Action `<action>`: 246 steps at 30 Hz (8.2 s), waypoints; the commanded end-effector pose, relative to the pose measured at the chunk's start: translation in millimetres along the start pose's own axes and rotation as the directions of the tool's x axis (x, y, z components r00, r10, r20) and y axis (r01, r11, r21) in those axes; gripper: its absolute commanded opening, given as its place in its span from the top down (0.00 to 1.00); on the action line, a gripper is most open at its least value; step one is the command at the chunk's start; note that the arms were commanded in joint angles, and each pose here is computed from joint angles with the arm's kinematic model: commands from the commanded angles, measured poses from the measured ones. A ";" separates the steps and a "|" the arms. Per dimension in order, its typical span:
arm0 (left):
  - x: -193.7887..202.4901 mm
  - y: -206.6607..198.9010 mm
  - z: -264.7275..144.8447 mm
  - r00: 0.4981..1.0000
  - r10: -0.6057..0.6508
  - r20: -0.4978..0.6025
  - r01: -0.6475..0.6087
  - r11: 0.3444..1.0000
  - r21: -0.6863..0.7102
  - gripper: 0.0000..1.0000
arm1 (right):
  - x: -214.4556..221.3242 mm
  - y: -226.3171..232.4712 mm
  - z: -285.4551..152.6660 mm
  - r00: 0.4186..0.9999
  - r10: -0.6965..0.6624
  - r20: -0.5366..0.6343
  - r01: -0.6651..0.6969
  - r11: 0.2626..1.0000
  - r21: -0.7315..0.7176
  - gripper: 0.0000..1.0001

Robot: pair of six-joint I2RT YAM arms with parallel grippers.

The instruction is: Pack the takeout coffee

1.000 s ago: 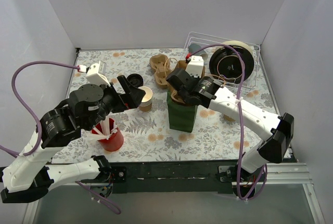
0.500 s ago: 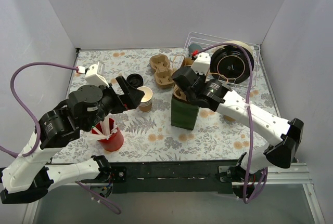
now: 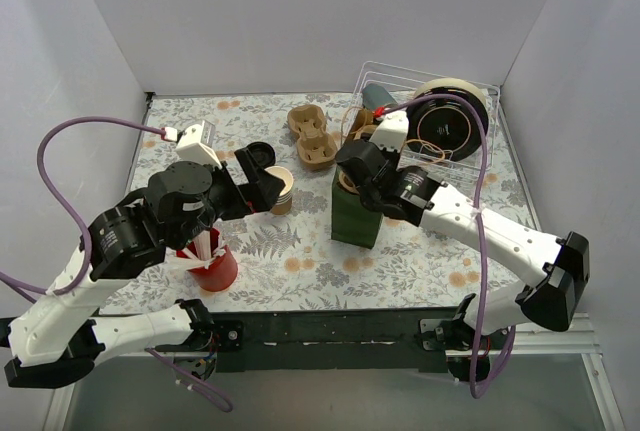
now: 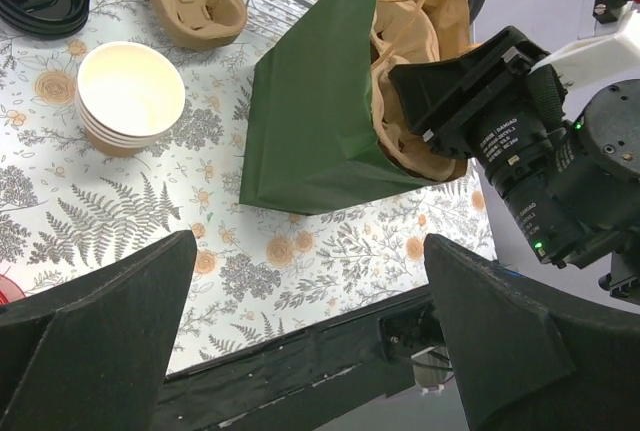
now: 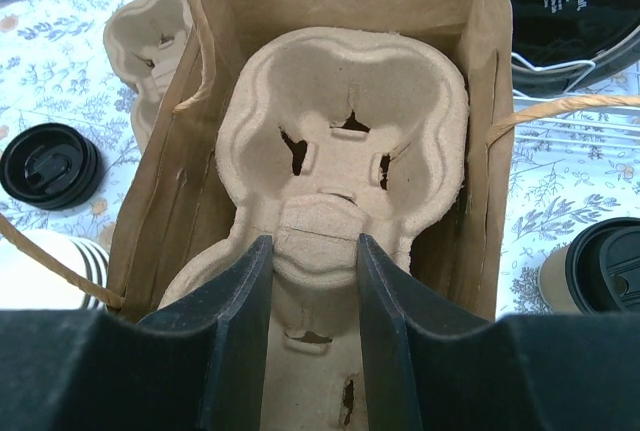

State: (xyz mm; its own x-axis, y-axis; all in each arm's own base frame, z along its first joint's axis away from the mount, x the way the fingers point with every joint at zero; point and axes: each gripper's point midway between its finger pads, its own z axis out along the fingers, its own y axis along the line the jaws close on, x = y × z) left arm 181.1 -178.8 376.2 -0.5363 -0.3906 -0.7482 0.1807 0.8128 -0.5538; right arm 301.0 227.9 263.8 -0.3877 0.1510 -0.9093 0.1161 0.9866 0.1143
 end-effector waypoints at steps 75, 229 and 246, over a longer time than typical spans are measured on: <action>41.6 -18.7 166.3 0.981 0.139 -0.136 -0.170 0.952 -0.255 0.67 | -10.5 -7.2 13.0 0.988 -0.037 0.150 0.045 0.998 -0.049 0.89; 2.8 -23.4 122.4 0.835 0.527 -0.159 -0.520 0.850 0.087 0.20 | -19.0 -180.6 -16.5 0.943 0.088 -0.320 -0.042 0.988 0.149 0.35; 8.4 0.6 60.2 0.980 -0.034 -0.195 0.002 0.986 -0.165 0.12 | 66.8 -205.1 28.6 0.872 -0.105 -0.478 0.118 0.993 -0.004 0.23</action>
State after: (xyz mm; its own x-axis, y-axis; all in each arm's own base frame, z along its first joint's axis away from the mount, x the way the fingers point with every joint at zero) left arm 252.3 -222.2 349.9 -0.6454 -0.1770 -0.7431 0.1710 0.9146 -0.3663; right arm 257.6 19.4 171.6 -0.7971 0.1875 -0.5741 0.2541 0.9665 -0.0371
